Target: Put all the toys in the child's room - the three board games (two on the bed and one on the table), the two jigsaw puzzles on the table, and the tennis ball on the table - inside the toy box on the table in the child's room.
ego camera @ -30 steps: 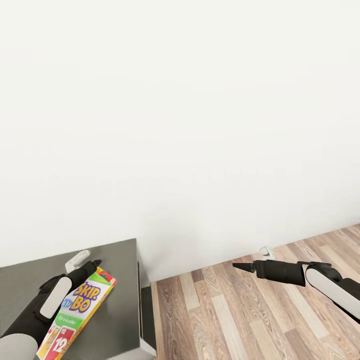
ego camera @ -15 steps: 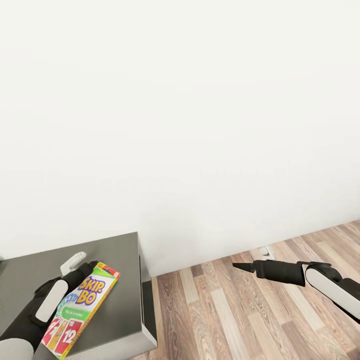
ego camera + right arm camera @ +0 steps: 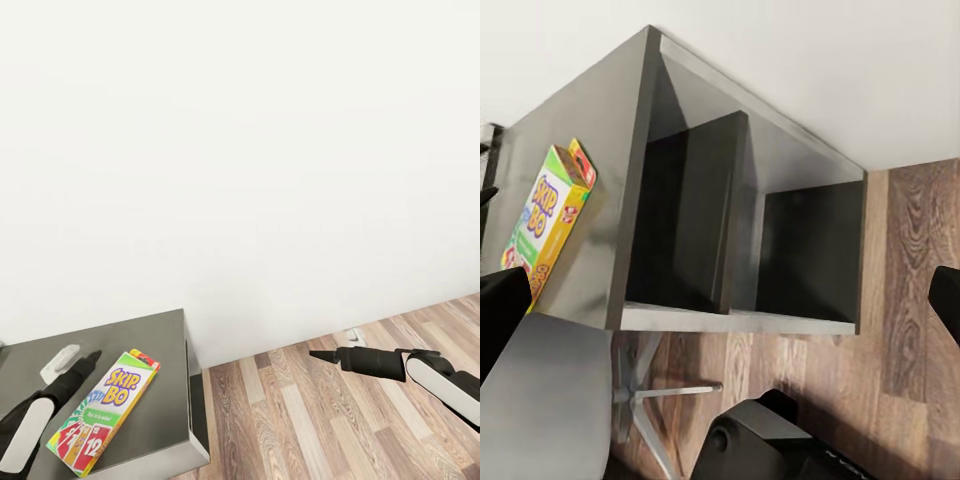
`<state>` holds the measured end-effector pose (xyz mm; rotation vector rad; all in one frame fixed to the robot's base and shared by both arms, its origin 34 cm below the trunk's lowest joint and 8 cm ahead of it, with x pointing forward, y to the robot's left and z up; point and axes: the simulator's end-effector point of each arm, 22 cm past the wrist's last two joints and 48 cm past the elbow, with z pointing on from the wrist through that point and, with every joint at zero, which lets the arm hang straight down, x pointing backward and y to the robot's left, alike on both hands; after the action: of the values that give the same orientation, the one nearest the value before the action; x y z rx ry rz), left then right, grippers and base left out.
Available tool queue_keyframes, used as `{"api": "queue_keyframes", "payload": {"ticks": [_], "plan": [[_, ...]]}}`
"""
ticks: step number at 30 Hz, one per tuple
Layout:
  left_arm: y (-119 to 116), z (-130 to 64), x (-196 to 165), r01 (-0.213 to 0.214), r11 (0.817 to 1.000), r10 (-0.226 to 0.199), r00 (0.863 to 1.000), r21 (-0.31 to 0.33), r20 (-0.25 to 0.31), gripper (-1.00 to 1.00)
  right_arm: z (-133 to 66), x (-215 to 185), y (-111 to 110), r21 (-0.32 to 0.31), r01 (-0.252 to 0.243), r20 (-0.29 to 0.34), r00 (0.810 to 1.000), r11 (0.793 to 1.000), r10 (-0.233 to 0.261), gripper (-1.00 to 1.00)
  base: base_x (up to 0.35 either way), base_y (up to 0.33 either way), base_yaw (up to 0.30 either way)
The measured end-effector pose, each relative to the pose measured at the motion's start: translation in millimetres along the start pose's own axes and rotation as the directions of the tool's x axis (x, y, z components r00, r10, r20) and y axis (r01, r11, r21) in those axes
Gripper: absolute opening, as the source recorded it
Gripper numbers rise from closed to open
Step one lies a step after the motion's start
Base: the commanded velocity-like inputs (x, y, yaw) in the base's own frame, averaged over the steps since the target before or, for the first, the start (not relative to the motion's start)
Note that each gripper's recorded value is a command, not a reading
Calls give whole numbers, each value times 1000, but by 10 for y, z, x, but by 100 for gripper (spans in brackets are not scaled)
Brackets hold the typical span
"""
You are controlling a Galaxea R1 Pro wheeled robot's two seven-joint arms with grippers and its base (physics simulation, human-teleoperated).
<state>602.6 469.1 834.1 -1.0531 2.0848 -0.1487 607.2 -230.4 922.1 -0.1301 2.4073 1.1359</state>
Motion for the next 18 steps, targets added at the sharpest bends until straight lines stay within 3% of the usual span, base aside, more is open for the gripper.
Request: {"api": "queue_keyframes", "payload": {"ticks": [8, 18], "plan": [[41, -340, -156, 51, 998, -53, 998, 46, 45, 100, 2, -2, 26, -5, 4, -1, 1000, 1000, -4, 100, -2, 0, 0], [39, -454, -203, 67, 996, -71, 996, 64, 57, 100, 2, -9, 56, -10, 10, -1, 1000, 1000, -10, 100, 0, 0, 0]]}}
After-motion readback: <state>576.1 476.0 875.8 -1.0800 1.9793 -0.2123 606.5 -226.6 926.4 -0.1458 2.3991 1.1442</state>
